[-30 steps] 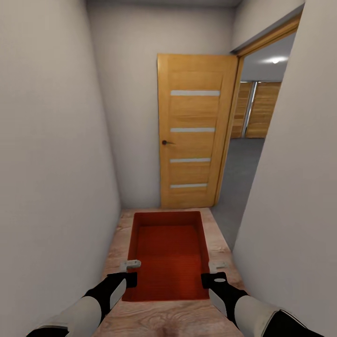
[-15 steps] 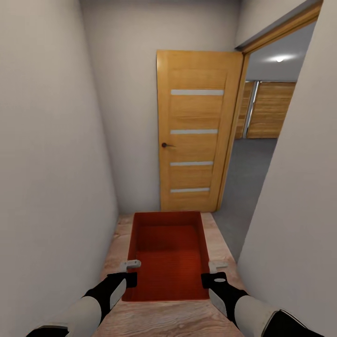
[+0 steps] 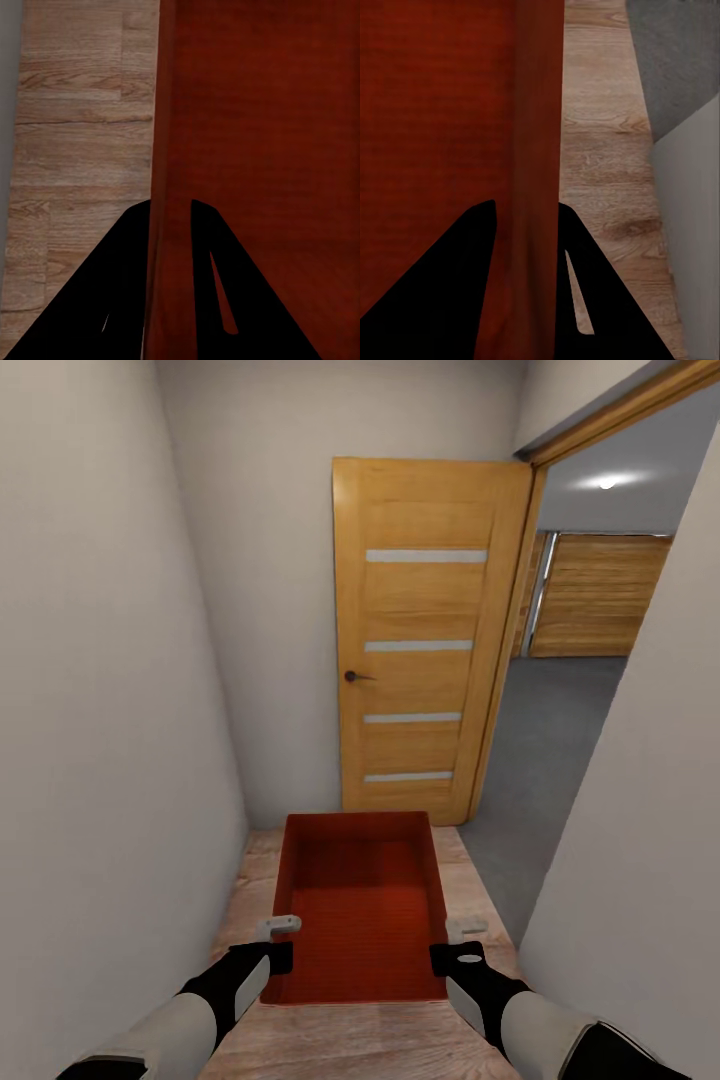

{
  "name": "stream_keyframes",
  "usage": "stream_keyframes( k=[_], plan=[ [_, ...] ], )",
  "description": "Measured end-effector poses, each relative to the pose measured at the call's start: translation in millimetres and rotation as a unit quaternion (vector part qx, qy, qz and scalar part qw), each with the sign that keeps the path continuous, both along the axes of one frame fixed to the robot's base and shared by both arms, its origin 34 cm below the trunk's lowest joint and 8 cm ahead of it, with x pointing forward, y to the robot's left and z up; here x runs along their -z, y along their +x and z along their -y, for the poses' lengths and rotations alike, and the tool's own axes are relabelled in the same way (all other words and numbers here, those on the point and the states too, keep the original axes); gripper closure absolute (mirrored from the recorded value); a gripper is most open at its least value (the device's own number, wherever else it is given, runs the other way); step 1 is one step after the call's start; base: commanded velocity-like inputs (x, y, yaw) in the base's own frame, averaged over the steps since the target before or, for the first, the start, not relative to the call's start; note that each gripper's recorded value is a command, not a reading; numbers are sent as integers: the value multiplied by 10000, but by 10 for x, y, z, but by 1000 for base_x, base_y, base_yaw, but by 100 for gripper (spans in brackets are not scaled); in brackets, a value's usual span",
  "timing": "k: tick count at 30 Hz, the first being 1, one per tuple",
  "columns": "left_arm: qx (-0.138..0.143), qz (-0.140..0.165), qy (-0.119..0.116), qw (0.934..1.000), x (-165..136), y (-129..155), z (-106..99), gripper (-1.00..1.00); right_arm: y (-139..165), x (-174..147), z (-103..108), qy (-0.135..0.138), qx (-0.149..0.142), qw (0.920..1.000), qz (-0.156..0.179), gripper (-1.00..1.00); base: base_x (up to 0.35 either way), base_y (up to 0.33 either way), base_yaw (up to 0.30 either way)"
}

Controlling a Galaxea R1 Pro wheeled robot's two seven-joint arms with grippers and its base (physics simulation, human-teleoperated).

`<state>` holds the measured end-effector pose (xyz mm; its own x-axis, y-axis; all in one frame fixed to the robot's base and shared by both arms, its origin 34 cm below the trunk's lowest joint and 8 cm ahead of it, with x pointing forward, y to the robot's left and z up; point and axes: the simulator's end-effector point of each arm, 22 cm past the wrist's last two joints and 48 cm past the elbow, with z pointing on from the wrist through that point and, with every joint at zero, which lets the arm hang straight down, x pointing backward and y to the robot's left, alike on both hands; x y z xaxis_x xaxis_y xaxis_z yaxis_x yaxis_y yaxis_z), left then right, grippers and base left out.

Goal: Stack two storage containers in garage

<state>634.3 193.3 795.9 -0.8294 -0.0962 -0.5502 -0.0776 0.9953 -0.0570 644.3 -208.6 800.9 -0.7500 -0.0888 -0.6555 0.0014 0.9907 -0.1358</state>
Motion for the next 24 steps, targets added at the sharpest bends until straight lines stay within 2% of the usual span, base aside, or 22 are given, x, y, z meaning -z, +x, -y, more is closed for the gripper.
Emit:
stream_keyframes(
  k=[24],
  plan=[
    [-1, -1, -1, 10000, 0, 0, 0, 100, 0, 0, 0, 0, -1, 10000, 0, 100, 323, 0, 0]
  ],
)
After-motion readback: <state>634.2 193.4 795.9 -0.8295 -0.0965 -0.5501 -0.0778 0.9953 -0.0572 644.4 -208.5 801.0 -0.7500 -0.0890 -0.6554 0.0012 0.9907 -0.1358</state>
